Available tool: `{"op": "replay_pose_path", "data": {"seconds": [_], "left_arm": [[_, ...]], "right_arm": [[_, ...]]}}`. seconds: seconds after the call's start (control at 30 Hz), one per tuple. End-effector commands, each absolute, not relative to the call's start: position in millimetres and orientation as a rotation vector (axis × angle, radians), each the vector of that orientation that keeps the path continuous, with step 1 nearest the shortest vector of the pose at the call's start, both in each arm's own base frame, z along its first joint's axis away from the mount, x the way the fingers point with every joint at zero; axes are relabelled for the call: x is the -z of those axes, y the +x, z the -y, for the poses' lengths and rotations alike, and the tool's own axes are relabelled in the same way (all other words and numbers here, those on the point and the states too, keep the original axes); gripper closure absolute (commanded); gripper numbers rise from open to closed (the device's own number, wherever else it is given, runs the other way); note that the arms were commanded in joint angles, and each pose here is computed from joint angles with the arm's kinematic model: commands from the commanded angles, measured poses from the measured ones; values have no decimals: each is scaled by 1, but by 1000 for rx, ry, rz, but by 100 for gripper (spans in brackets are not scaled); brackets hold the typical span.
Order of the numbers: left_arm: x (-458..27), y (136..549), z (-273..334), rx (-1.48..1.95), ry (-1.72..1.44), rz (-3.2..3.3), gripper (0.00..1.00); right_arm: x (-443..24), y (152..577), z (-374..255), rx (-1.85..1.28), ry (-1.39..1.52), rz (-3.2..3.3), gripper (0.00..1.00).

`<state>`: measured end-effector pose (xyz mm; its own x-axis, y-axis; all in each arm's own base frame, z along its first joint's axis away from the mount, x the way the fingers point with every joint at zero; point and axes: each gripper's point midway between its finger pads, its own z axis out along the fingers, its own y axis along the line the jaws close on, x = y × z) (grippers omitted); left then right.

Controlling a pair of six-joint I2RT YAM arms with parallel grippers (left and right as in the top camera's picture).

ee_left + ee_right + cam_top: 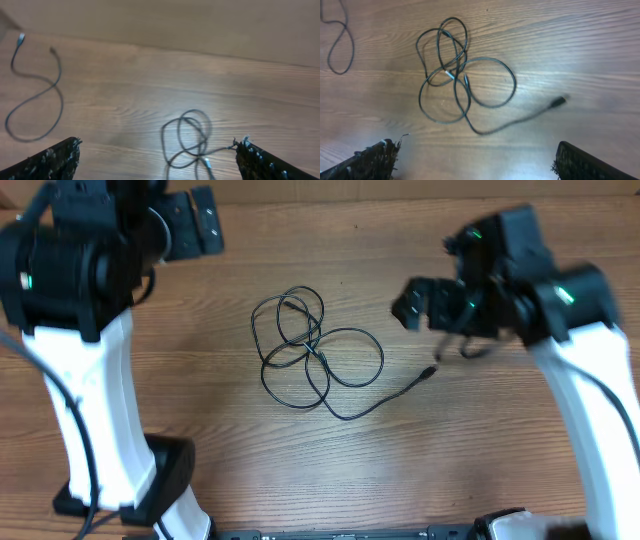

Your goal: Untangle cables

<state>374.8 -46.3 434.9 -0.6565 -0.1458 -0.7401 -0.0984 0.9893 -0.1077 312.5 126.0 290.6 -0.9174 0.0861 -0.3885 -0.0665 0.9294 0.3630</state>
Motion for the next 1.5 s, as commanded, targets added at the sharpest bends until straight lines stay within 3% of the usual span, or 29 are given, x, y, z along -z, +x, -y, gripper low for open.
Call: {"op": "replay_pose_path", "data": {"seconds": [0.0,0.17,0.3,0.47,0.6,0.77,0.97,1.23,1.47], "left_arm": [[-477,333,57,98,-226,-2154,0],[-482,327,67,-23,-305,-2090,0],[-459,344,71,-158,-412,-2097,0],[-433,409,97,-220,-383,-2059,1],[-462,468,136,-102,-174,-1901,0],[-488,510,151,-29,-84,-1743,1],[-439,549,141,-168,71,-1824,0],[-370,540,86,-277,43,-1957,0],[-291,476,67,-70,-24,-2121,1]], "right_arm": [[-319,285,-104,-431,58,-2606,0],[-350,247,-84,-404,120,-2496,0],[-369,232,-70,-375,172,-2401,0],[-374,228,-47,-271,298,-2347,0],[-375,228,-44,-260,319,-2341,0],[-371,231,-29,-148,361,-2337,0],[-376,237,-28,-141,368,-2305,0],[-371,254,-24,-78,388,-2313,0],[-349,274,-32,-85,464,-2388,0]]}}
